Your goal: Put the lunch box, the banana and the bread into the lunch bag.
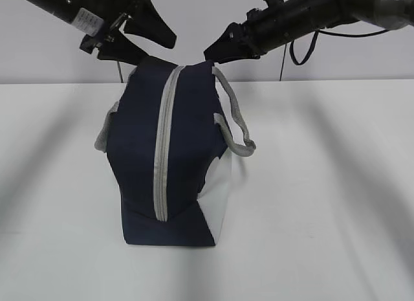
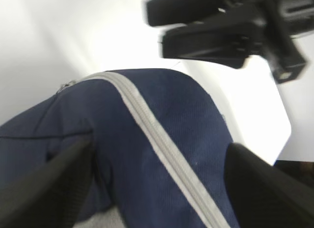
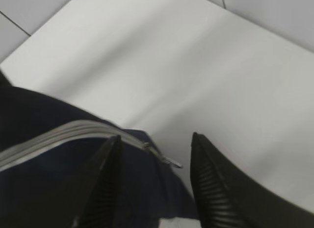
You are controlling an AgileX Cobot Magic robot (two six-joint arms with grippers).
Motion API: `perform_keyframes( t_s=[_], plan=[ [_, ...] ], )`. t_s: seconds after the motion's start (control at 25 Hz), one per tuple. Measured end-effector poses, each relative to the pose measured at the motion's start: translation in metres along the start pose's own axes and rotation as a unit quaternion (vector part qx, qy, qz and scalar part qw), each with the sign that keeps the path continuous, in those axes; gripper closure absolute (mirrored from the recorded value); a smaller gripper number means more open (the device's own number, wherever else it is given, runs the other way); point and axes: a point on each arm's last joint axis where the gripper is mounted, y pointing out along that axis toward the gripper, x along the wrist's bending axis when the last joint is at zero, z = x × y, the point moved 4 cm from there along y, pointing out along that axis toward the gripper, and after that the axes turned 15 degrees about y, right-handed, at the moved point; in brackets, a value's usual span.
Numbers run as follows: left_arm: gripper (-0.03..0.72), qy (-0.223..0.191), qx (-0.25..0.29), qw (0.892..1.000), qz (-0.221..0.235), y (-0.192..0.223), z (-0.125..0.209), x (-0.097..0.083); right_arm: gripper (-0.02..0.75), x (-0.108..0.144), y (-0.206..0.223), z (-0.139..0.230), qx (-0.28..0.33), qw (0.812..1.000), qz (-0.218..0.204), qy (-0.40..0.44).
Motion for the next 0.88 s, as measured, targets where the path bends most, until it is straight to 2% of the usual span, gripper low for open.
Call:
perform_keyframes(
  t_s=[0.12, 0.28, 0.36, 0.48, 0.56, 0.72, 0.88],
  plan=[
    [0.137, 0.0, -0.006, 1.0, -0.03, -0.02, -0.001, 0.006, 0.393, 0.001, -0.015, -0.003, 0.026, 0.998, 0.011, 0.054],
    [0.137, -0.01, 0.026, 0.994, -0.109, -0.044, 0.006, 0.012, 0.393, -0.009, -0.027, -0.003, 0.046, 0.99, 0.066, 0.12],
    [0.136, -0.024, 0.06, 0.987, -0.147, -0.051, 0.015, 0.018, 0.393, -0.016, -0.029, 0.002, 0.058, 0.979, 0.1, 0.169],
    [0.135, -0.034, 0.082, 0.981, -0.173, -0.06, 0.021, 0.018, 0.393, -0.023, -0.03, 0.009, 0.072, 0.958, 0.155, 0.229],
    [0.139, -0.039, 0.088, 0.977, -0.192, -0.066, 0.023, 0.013, 0.393, -0.018, -0.035, 0.01, 0.076, 0.949, 0.183, 0.247],
    [0.162, -0.04, 0.109, 0.961, -0.251, -0.08, 0.034, 0.001, 0.393, 0.001, -0.059, 0.007, 0.069, 0.934, 0.233, 0.264],
    [0.174, -0.03, 0.139, 0.948, -0.285, -0.088, 0.055, -0.019, 0.393, 0.015, -0.073, 0.017, 0.082, 0.925, 0.252, 0.274]
  ],
)
